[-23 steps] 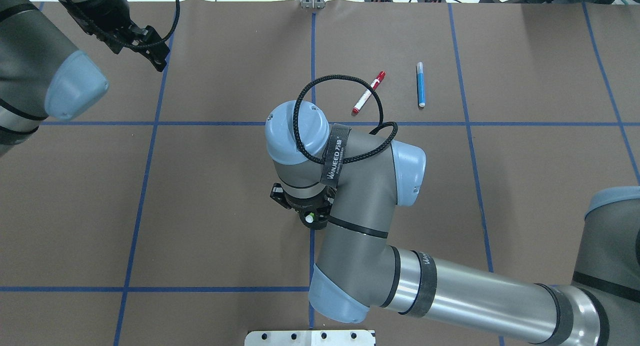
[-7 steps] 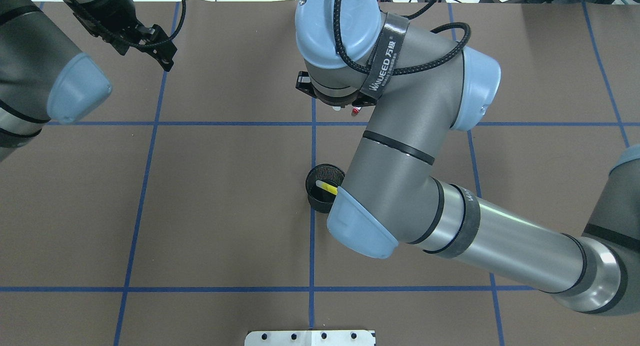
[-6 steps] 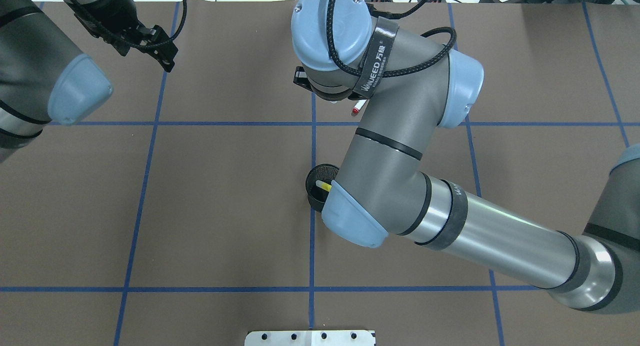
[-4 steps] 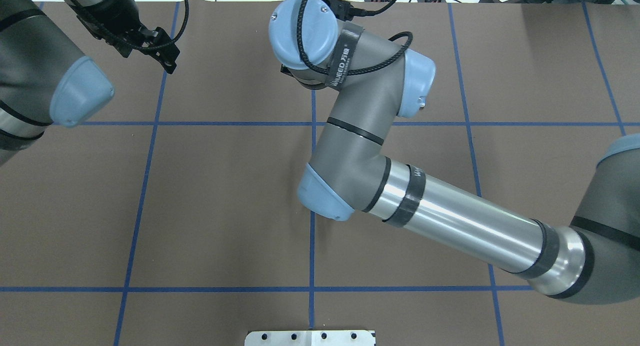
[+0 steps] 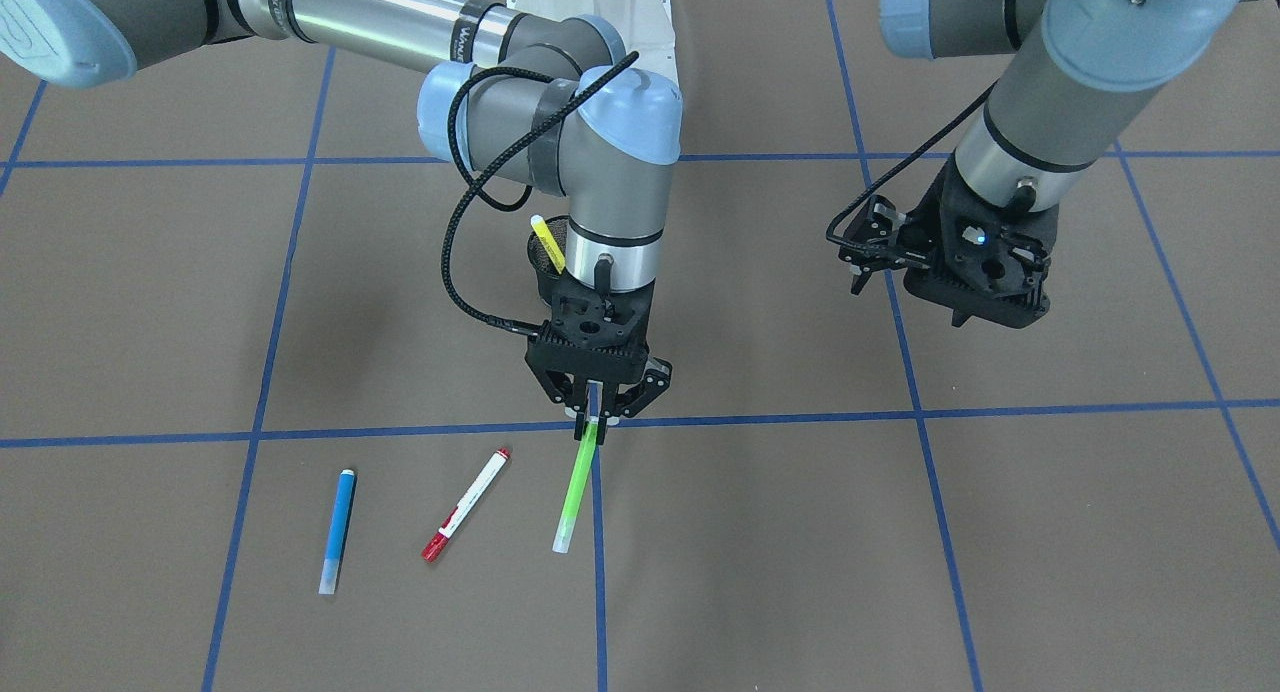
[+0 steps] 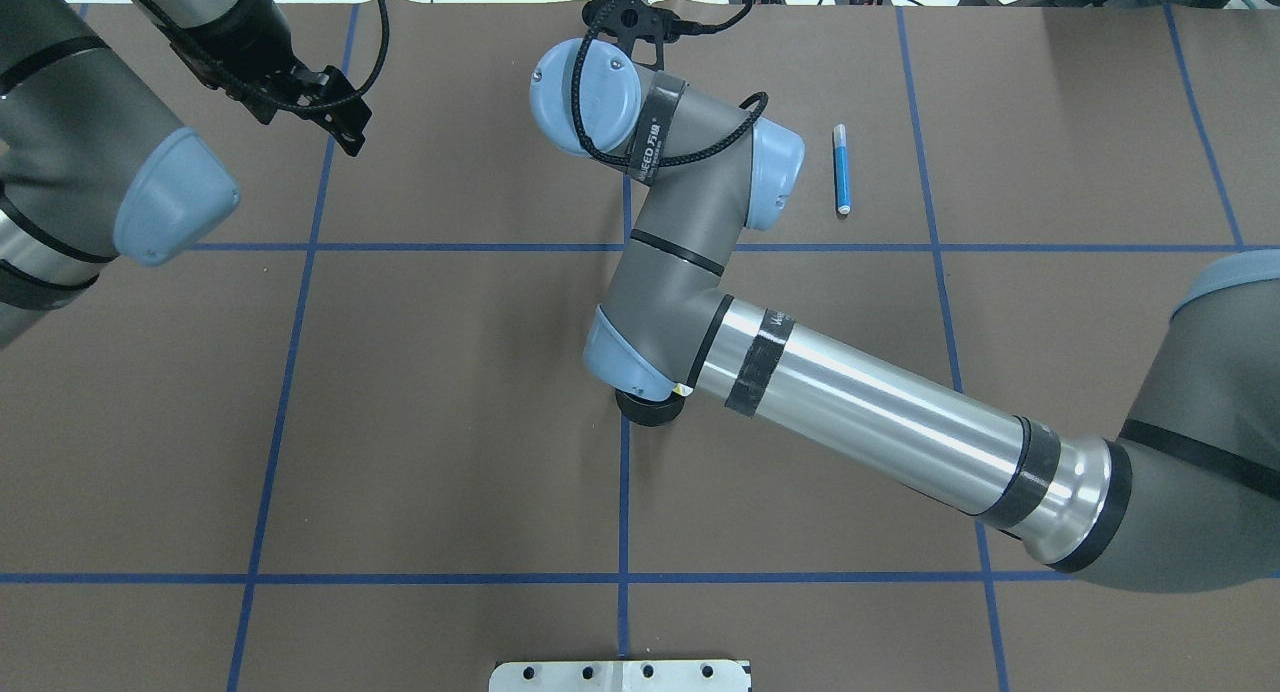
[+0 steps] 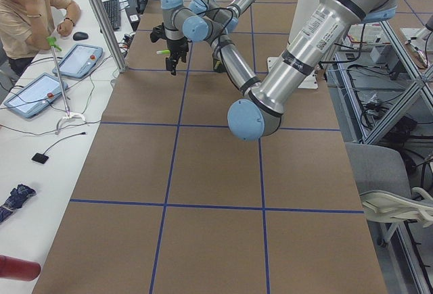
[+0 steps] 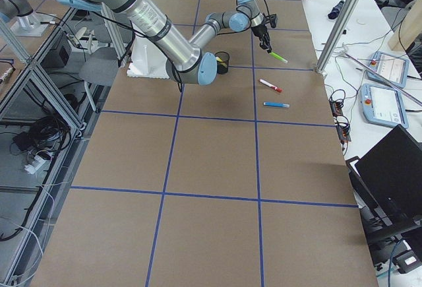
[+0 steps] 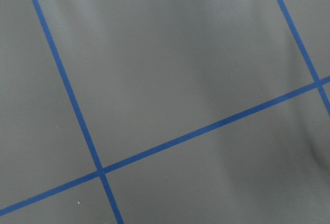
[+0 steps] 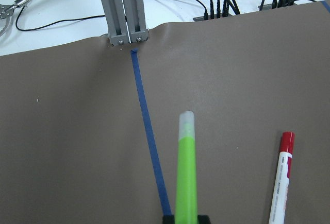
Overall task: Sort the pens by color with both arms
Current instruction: 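Carry the green marker farther from the robot and release it beside the red-capped marker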
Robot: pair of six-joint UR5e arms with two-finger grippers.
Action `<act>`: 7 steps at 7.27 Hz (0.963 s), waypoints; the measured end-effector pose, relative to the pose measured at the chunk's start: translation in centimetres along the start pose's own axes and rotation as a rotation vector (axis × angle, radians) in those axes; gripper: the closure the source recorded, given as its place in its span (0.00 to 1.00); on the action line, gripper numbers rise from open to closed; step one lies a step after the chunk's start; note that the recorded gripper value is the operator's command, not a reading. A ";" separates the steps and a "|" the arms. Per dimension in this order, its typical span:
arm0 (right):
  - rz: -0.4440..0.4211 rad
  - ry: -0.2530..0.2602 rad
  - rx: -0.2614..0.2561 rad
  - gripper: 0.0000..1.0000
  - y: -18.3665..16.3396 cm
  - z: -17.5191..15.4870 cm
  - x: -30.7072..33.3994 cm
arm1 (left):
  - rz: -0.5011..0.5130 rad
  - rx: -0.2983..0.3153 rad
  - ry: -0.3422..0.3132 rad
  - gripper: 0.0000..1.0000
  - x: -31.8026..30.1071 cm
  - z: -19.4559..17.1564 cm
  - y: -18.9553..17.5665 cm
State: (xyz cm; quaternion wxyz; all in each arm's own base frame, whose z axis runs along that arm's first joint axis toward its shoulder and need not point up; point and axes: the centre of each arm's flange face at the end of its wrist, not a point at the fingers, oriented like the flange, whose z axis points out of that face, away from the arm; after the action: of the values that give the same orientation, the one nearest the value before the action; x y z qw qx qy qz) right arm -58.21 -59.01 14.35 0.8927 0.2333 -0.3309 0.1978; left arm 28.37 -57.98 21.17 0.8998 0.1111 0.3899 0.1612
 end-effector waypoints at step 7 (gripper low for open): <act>-0.092 -0.031 0.049 0.01 1.5 3.7 3.6 | 0.002 -0.010 0.001 0.00 0.2 0.7 0.0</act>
State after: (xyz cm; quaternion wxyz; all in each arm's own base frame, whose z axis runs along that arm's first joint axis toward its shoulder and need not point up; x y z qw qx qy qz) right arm -58.25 -59.13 19.72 0.8896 0.2732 -0.3287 0.1612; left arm 28.95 -57.93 21.52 0.9001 0.1070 0.3893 0.1640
